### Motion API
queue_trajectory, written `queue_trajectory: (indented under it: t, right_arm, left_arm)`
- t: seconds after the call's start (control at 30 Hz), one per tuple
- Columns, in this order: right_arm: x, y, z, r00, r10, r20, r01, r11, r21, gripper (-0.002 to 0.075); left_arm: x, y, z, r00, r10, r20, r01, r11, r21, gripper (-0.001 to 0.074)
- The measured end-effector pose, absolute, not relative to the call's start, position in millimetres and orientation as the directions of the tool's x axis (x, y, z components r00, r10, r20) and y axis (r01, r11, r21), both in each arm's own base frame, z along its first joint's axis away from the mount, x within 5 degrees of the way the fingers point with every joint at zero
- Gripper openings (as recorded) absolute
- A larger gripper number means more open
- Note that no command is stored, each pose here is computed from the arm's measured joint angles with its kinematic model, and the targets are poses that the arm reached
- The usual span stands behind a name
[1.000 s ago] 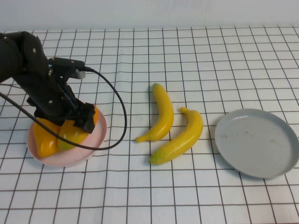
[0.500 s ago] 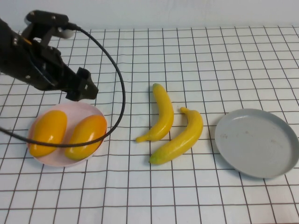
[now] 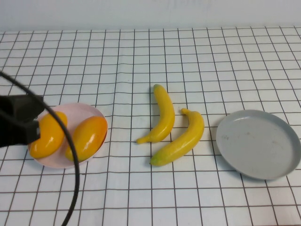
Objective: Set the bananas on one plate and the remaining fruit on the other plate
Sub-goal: Put another type of fruit in the right plate
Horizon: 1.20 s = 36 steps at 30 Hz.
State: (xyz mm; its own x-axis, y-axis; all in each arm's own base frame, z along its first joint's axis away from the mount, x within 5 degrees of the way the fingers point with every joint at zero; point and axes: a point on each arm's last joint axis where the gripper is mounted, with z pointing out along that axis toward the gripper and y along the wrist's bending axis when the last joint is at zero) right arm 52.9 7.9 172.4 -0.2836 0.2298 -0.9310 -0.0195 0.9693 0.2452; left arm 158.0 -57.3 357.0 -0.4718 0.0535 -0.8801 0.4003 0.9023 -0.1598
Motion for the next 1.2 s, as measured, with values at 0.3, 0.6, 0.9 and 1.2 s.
queue_trajectory:
  t: [0.3,0.6,0.9,1.2]
  right_arm:
    - [52.9,7.9,172.4,-0.284,0.230,-0.931,-0.019,0.969,0.245,-0.0016]
    - [52.9,7.9,172.4,-0.284,0.230,-0.931,-0.019,0.969,0.245,-0.0016]
    - [52.9,8.0,172.4,-0.284,0.232,-0.930,-0.020,0.969,0.247,-0.0016]
    - [52.9,8.0,172.4,-0.284,0.232,-0.930,-0.020,0.969,0.247,-0.0016]
  left_arm:
    - [125.4,-45.1,340.8,-0.403,0.039,-0.914,0.363,0.924,-0.121,0.0002]
    - [111.7,-37.1,319.6,-0.330,0.045,-0.943,0.330,0.941,-0.071,0.0000]
    - [67.8,-15.4,257.5,-0.025,0.107,-0.994,0.221,0.970,0.098,0.0000]
    - [54.8,-1.8,202.0,-0.072,0.006,-0.997,0.040,0.999,0.003,0.0000]
